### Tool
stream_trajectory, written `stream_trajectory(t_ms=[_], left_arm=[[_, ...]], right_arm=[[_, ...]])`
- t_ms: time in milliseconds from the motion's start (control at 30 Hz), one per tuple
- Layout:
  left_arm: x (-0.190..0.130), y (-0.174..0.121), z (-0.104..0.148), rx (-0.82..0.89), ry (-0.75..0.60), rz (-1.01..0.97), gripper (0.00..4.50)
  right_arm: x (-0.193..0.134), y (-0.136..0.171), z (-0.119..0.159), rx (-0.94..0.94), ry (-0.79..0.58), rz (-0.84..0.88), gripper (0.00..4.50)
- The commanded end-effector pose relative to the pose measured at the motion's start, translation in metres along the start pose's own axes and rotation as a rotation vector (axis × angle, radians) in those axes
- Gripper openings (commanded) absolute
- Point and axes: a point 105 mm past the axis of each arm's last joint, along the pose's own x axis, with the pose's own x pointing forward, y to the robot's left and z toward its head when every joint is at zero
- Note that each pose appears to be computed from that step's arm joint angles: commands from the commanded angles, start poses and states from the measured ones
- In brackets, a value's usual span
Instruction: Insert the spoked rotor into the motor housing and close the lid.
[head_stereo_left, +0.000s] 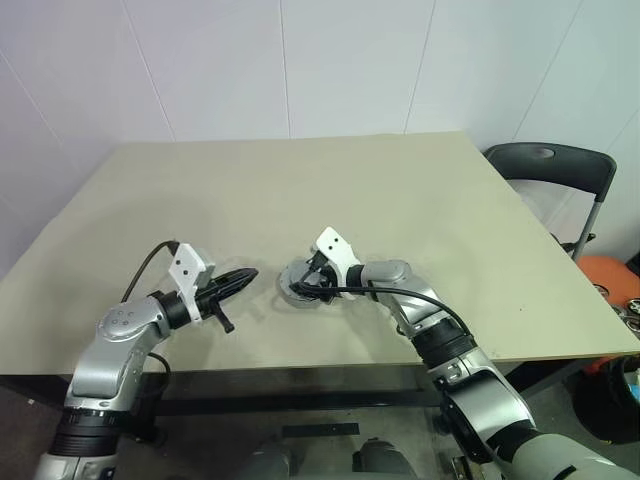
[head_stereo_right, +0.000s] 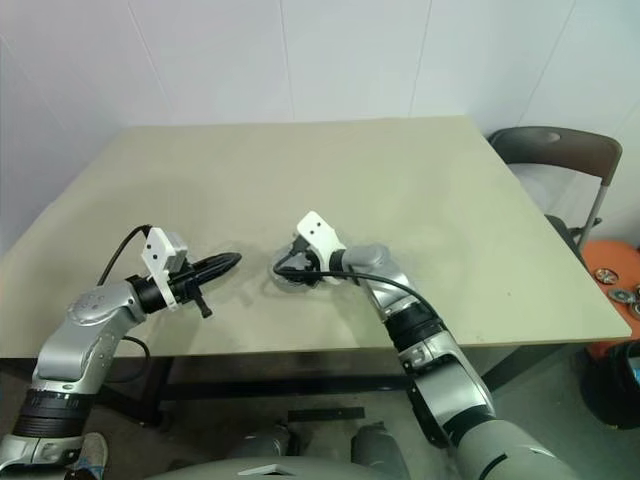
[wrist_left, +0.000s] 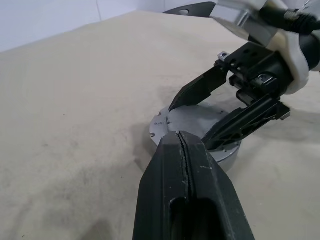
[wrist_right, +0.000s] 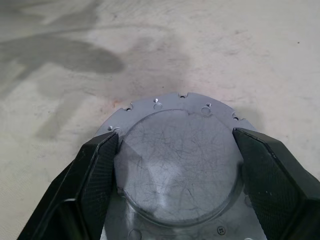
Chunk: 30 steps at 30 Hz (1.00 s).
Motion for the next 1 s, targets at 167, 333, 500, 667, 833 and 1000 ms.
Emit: stream_trajectory(t_ms=[167,333,500,667,833,1000], left_arm=[[-0.01,0.01,0.017,0.053,-0.022,0.035,0.0],[-0.009,0.009,0.013,0.048,-0.021,0.038,0.0],[-0.005,0.007,0.01,0.036,-0.026,0.032,0.0],[0.01,0.0,0.006,0.016,-0.033,-0.005,0.0],[0.035,-0.003,0.006,0.003,-0.046,-0.047,0.0],[0.066,0.004,0.0,0.016,-0.045,-0.069,0.0]], right_arm=[[-0.005,-0.003,-0.018,-0.025,0.115,0.005,3.33],[-0.005,-0.001,-0.027,-0.014,0.156,0.009,3.33],[-0.004,0.008,-0.036,0.0,0.181,0.036,3.33],[-0.004,0.006,-0.038,0.003,0.185,0.03,3.33],[-0.005,0.003,-0.034,-0.003,0.178,0.024,3.33],[-0.003,0.004,-0.031,-0.007,0.171,0.026,3.33]])
